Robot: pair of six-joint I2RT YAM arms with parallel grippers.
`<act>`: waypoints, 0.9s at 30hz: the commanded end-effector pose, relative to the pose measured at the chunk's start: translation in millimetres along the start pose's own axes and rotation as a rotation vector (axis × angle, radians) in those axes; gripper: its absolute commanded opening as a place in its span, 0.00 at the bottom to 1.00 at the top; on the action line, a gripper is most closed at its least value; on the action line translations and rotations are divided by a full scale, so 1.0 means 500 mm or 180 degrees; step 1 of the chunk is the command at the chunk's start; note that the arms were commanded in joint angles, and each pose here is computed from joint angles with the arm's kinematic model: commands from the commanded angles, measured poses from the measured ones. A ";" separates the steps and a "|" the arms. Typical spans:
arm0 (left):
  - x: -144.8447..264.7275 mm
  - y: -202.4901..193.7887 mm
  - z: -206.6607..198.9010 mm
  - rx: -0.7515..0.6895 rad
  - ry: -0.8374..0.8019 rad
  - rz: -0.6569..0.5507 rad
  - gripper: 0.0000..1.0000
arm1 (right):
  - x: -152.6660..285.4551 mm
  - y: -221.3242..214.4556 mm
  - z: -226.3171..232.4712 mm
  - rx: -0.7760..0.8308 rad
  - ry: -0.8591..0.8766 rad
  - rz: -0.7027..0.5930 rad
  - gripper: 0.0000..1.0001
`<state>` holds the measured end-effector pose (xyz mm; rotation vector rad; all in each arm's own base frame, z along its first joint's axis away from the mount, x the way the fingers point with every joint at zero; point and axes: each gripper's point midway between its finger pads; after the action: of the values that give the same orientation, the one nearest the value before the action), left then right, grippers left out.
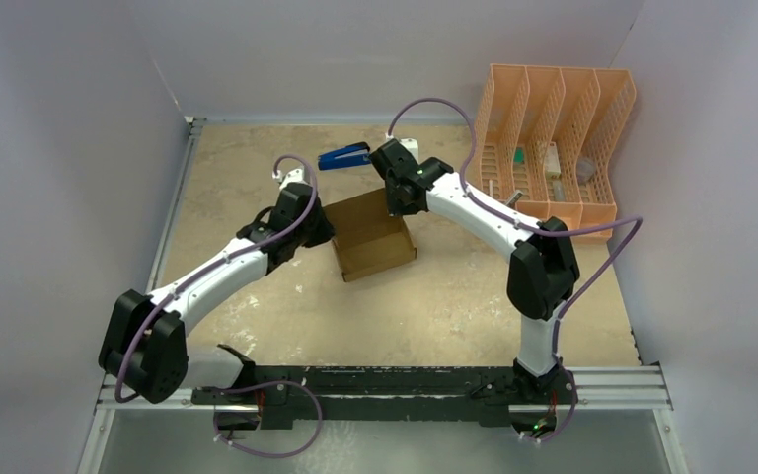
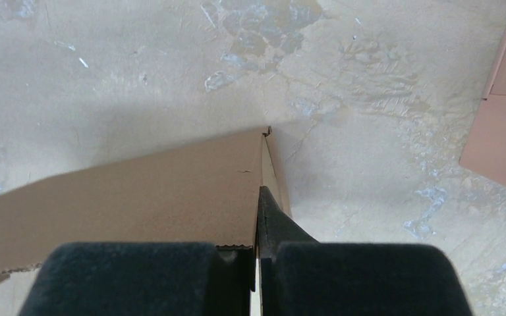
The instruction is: Fold the paper box
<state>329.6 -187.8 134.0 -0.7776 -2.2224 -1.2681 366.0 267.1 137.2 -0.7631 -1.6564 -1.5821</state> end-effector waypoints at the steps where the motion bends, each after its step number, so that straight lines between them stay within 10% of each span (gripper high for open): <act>1: 0.050 0.039 -0.097 0.0006 -0.0711 -0.0221 0.00 | 0.006 0.021 0.019 -0.0151 0.0026 -0.0244 0.00; 18: 0.028 -0.023 -0.072 -0.0095 -0.0825 -0.0300 0.00 | -0.019 -0.023 0.025 0.0144 0.0633 -0.0977 0.02; 27: 0.043 -0.023 -0.054 -0.0328 -0.0701 -0.0359 0.02 | 0.072 0.006 0.022 0.0061 0.0892 -0.1184 0.46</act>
<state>299.8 -200.8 114.3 -0.8979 -2.2769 -1.3532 352.1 265.7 127.8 -0.3559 -1.7171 -1.7518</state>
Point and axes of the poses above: each gripper's point midway between its finger pads, its own x axis back along the fingers, its own z axis along the line the jaws close on, y = z × x
